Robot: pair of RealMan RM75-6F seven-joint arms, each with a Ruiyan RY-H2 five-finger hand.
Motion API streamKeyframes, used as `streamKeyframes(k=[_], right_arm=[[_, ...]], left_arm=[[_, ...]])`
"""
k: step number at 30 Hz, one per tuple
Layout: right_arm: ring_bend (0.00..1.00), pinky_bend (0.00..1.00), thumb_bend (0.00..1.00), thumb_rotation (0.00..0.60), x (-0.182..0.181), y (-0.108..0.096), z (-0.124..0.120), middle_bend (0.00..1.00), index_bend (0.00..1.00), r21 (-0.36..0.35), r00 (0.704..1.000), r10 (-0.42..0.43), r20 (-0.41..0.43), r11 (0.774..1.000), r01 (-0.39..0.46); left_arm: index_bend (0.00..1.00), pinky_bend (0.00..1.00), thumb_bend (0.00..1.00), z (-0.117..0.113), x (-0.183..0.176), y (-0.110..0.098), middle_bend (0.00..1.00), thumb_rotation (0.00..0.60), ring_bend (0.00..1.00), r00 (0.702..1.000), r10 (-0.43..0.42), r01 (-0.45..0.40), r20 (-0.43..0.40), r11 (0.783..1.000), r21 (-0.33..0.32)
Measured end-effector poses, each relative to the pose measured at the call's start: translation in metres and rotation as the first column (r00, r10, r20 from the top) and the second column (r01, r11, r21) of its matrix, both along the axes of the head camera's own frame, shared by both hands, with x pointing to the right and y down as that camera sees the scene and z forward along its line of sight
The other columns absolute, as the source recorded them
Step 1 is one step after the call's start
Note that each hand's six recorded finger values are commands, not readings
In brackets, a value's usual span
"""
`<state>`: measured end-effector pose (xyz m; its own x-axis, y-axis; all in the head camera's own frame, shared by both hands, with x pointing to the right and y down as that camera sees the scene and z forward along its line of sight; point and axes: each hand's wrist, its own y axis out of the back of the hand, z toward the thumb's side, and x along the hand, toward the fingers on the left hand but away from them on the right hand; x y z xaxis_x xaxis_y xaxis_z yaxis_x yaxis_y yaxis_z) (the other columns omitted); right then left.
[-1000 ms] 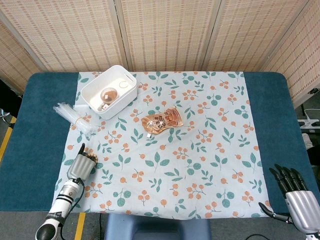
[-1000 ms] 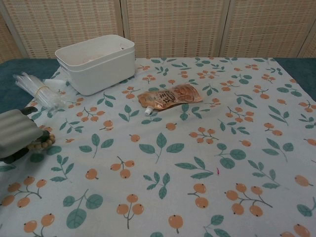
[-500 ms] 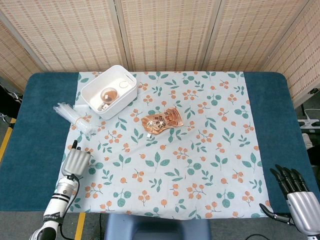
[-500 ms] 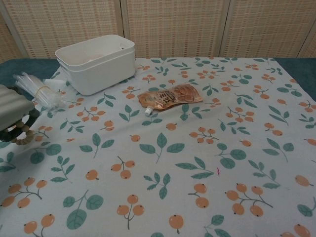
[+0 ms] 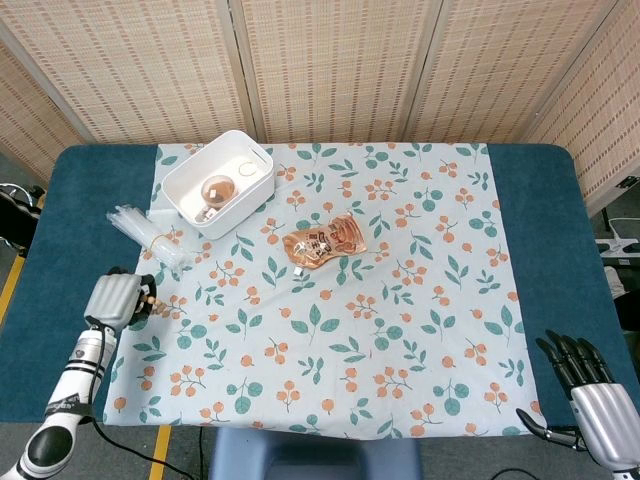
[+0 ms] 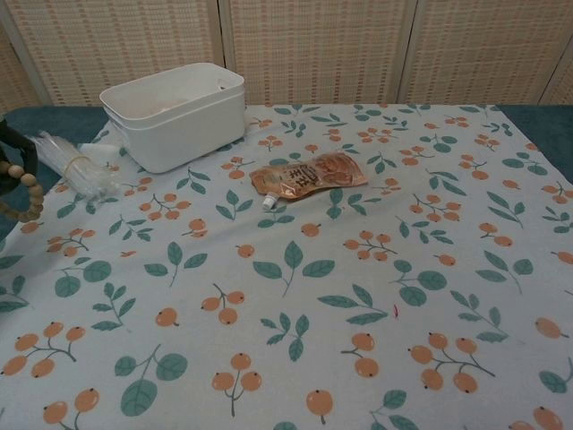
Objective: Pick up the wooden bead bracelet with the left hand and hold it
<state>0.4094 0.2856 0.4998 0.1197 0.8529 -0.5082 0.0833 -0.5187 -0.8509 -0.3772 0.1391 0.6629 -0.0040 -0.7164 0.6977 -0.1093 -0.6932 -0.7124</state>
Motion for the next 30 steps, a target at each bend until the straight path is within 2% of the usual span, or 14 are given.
streamKeyframes(k=[2,5,8,10,11,12,15,16,18,20,21,24,27,30], right_arm=[[0.0,0.0,0.19,0.194,0.0,0.0,0.0,0.0,0.0,-0.001,1.0,-0.001,0.001,1.0,0.001],[0.0,0.0,0.19,0.194,-0.001,0.0,0.001,0.0,0.0,-0.004,1.0,-0.001,0.004,1.0,0.001],[0.0,0.0,0.19,0.194,-0.001,0.0,0.0,0.0,0.0,-0.001,1.0,-0.001,0.006,1.0,0.001],[0.0,0.0,0.19,0.194,-0.002,0.0,0.0,0.0,0.0,0.0,1.0,-0.001,0.007,1.0,0.001],[0.0,0.0,0.19,0.194,-0.002,0.0,0.0,0.0,0.0,-0.001,1.0,-0.001,0.007,1.0,0.001],[0.0,0.0,0.19,0.194,-0.002,0.001,0.0,0.0,0.0,-0.003,1.0,-0.001,0.007,1.0,0.001],[0.0,0.0,0.19,0.195,-0.002,0.001,0.001,0.0,0.0,-0.006,1.0,-0.002,0.006,1.0,0.002],[0.0,0.0,0.19,0.195,-0.002,0.001,0.001,0.0,0.0,-0.005,1.0,-0.002,0.006,1.0,0.002],[0.0,0.0,0.19,0.194,-0.002,0.001,0.0,0.0,0.0,-0.004,1.0,-0.001,0.006,1.0,0.001],[0.0,0.0,0.19,0.194,-0.002,0.001,0.001,0.0,0.0,-0.004,1.0,0.0,0.005,1.0,0.0],[0.0,0.0,0.19,0.194,-0.002,0.001,0.001,0.0,0.0,-0.006,1.0,0.001,0.005,1.0,-0.001],[0.0,0.0,0.19,0.195,-0.002,0.001,0.002,0.0,0.0,-0.009,1.0,-0.001,0.005,1.0,0.001],[0.0,0.0,0.19,0.194,-0.002,0.001,0.002,0.0,0.0,-0.011,1.0,0.0,0.005,1.0,0.0],[0.0,0.0,0.19,0.194,-0.002,0.0,0.002,0.0,0.0,-0.009,1.0,0.002,0.004,1.0,-0.002]], left_arm=[[0.76,0.25,0.94,0.003,-0.007,-0.004,0.83,0.6,0.52,0.99,-0.129,0.126,-0.058,0.99,-0.065],[0.7,0.24,0.94,0.011,-0.017,0.0,0.78,0.6,0.49,0.923,-0.362,0.328,-0.129,0.918,-0.224],[0.68,0.23,0.95,0.015,-0.02,0.01,0.77,0.6,0.47,0.806,-0.571,0.477,-0.155,0.782,-0.4],[0.67,0.21,0.96,0.014,-0.018,0.018,0.75,0.6,0.45,0.702,-0.696,0.545,-0.151,0.662,-0.514],[0.67,0.19,0.96,0.012,-0.015,0.022,0.73,0.6,0.43,0.641,-0.754,0.57,-0.143,0.592,-0.57],[0.66,0.18,0.96,0.01,-0.013,0.024,0.72,0.6,0.42,0.596,-0.791,0.581,-0.137,0.543,-0.606],[0.66,0.17,0.96,-0.001,-0.008,0.024,0.7,0.6,0.4,0.47,-0.875,0.595,-0.121,0.415,-0.688],[0.66,0.17,0.96,-0.005,-0.006,0.022,0.7,0.599,0.4,0.437,-0.891,0.595,-0.122,0.388,-0.704],[0.63,0.16,0.96,-0.014,-0.003,0.014,0.68,0.541,0.39,0.363,-0.921,0.588,-0.138,0.342,-0.733],[0.59,0.15,0.96,-0.021,-0.002,0.004,0.67,0.433,0.38,0.3,-0.939,0.577,-0.171,0.321,-0.751],[0.58,0.14,0.96,-0.025,-0.001,-0.003,0.67,0.411,0.38,0.258,-0.945,0.57,-0.2,0.316,-0.758],[0.54,0.12,0.96,-0.032,-0.004,-0.018,0.68,0.405,0.38,0.143,-0.953,0.565,-0.269,0.301,-0.768],[0.54,0.11,0.95,-0.034,-0.013,-0.025,0.69,0.411,0.38,0.057,-0.948,0.57,-0.312,0.288,-0.769],[0.54,0.1,0.9,-0.034,-0.022,-0.029,0.68,0.442,0.36,0.013,-0.935,0.577,-0.354,0.296,-0.761]])
